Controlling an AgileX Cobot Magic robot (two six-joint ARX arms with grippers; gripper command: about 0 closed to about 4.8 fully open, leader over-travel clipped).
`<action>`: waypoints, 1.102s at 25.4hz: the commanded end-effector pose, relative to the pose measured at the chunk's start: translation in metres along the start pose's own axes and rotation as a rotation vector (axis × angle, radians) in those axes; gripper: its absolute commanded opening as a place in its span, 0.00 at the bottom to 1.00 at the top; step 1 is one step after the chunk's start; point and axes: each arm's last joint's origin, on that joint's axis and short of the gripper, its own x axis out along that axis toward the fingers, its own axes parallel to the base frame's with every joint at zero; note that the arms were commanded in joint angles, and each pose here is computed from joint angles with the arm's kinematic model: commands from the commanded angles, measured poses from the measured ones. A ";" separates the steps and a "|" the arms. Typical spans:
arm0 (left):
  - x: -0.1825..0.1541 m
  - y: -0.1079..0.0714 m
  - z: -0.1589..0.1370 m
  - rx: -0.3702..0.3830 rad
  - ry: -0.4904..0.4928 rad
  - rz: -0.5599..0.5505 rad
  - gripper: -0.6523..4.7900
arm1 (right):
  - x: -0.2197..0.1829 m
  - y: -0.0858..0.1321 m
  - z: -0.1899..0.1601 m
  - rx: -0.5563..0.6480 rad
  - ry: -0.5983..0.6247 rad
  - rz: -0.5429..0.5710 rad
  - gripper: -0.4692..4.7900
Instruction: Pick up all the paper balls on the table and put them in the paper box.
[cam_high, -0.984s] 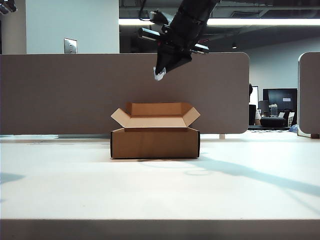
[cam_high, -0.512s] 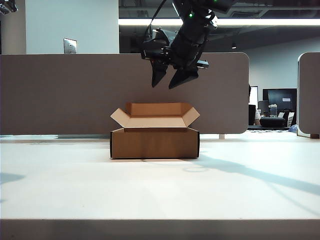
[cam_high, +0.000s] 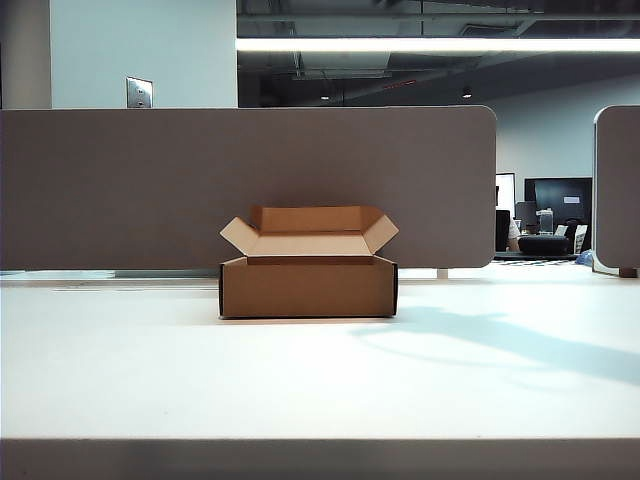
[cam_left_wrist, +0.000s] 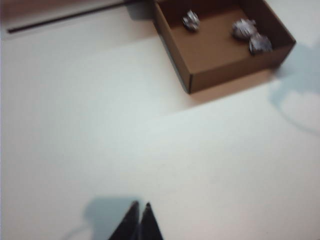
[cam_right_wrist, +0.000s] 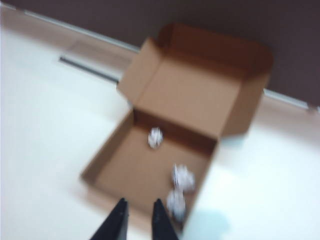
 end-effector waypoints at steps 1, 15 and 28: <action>-0.023 0.001 -0.005 -0.019 -0.088 0.009 0.11 | -0.036 0.001 -0.013 -0.015 0.135 0.014 0.20; -0.073 -0.002 -0.091 0.042 -0.489 -0.036 0.11 | -0.181 0.000 -0.105 -0.006 0.156 -0.005 0.18; 0.018 -0.007 -0.129 0.025 -0.458 -0.067 0.11 | -0.185 -0.005 -0.225 0.059 -0.349 -0.170 0.20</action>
